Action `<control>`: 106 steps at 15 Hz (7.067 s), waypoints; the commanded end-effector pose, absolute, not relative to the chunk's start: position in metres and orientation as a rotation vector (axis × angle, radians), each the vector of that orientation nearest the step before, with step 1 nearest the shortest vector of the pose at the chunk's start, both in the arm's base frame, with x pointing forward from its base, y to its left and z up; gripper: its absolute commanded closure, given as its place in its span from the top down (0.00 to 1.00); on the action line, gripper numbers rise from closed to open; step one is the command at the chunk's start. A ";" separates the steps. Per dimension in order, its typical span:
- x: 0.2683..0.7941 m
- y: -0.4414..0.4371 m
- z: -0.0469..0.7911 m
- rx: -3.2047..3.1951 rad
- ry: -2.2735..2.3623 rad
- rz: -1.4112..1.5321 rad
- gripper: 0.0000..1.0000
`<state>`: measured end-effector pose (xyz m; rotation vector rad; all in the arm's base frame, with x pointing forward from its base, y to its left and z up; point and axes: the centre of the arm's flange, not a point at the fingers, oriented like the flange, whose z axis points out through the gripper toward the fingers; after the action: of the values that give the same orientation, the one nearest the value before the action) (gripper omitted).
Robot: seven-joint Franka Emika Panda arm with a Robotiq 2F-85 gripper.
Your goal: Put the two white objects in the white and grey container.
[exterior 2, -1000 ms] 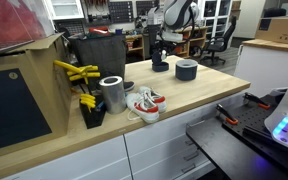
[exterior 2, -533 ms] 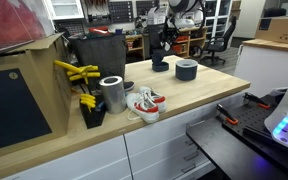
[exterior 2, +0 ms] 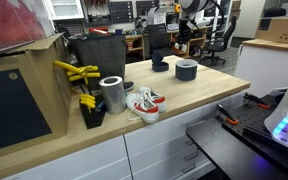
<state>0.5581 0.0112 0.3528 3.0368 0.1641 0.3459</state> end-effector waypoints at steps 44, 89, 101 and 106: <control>0.554 -0.019 0.286 2.985 0.274 0.120 0.92; 0.561 0.052 0.507 3.081 -0.223 -0.104 1.00; 0.563 0.050 0.500 3.095 -0.277 -0.056 1.00; 0.563 0.050 0.500 3.095 -0.278 -0.055 1.00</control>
<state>0.5626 0.0505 0.5002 3.0953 -0.2776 -0.0554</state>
